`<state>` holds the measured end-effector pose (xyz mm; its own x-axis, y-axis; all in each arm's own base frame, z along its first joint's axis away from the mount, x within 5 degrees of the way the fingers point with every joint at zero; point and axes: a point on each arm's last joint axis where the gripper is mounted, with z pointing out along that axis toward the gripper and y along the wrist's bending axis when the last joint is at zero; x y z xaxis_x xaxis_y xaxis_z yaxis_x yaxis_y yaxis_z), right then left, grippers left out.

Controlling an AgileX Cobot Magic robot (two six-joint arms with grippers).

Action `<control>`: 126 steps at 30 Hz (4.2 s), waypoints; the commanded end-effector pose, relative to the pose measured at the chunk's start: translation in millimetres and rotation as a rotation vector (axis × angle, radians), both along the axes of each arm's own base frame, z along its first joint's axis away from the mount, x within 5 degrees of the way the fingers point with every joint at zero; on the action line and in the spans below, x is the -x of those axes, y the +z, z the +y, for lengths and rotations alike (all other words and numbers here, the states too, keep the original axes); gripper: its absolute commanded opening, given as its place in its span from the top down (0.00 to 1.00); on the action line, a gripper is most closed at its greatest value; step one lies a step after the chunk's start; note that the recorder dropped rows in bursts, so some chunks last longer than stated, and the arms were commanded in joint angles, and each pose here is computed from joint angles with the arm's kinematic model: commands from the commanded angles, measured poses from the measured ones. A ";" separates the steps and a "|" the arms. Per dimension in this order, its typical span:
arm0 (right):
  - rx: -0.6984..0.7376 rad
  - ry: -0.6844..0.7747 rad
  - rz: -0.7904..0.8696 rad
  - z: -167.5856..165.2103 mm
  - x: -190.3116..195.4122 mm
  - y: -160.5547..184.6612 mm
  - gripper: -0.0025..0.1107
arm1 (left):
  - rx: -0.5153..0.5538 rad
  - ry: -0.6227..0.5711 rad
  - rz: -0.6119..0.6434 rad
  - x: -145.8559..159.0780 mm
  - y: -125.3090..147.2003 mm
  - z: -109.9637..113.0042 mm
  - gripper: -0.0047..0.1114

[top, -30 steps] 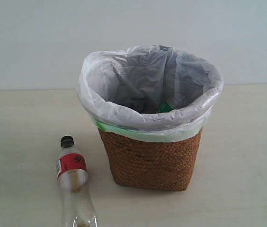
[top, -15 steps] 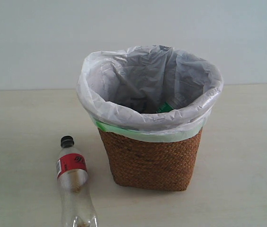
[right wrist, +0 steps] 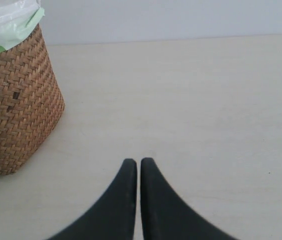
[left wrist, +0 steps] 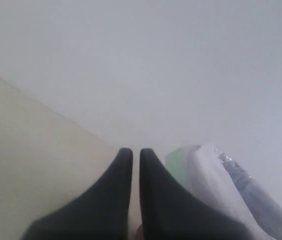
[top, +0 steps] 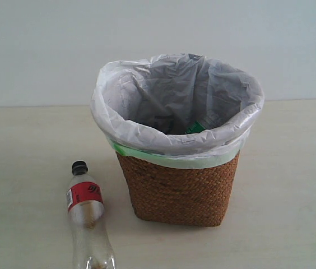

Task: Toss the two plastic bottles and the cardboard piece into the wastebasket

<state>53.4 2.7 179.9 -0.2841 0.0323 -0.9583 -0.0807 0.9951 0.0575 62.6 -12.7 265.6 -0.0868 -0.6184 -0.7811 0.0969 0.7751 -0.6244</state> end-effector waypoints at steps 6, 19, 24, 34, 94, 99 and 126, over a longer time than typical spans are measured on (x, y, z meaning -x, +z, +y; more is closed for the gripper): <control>-0.002 -0.001 -0.009 -0.1 0.3 0.7 0.98 | -0.262 -0.428 0.732 -143.9 34.3 -19.6 0.58; -0.002 -0.001 -0.009 -0.1 0.3 0.7 0.98 | -0.058 -0.600 1.148 -222.3 -83.8 -80.6 0.37; -0.002 -0.001 -0.009 -0.1 0.3 0.7 0.98 | -0.080 -0.636 1.225 -224.0 -102.5 -108.2 0.37; -0.003 -0.001 -0.009 -0.1 0.3 0.7 0.98 | -0.140 -0.489 1.420 -212.4 -111.8 -104.7 0.37; 0.000 0.000 -0.010 -0.1 0.3 0.7 0.98 | -0.560 -0.184 0.976 -200.6 -7.6 -36.8 0.93; -0.002 -0.001 -0.009 -0.1 0.3 0.7 0.98 | -0.622 0.076 0.774 -162.7 47.6 28.2 0.93; -0.004 -0.001 -0.009 -0.1 0.3 0.7 0.98 | -0.365 -0.587 -0.070 -188.3 180.9 -120.8 0.93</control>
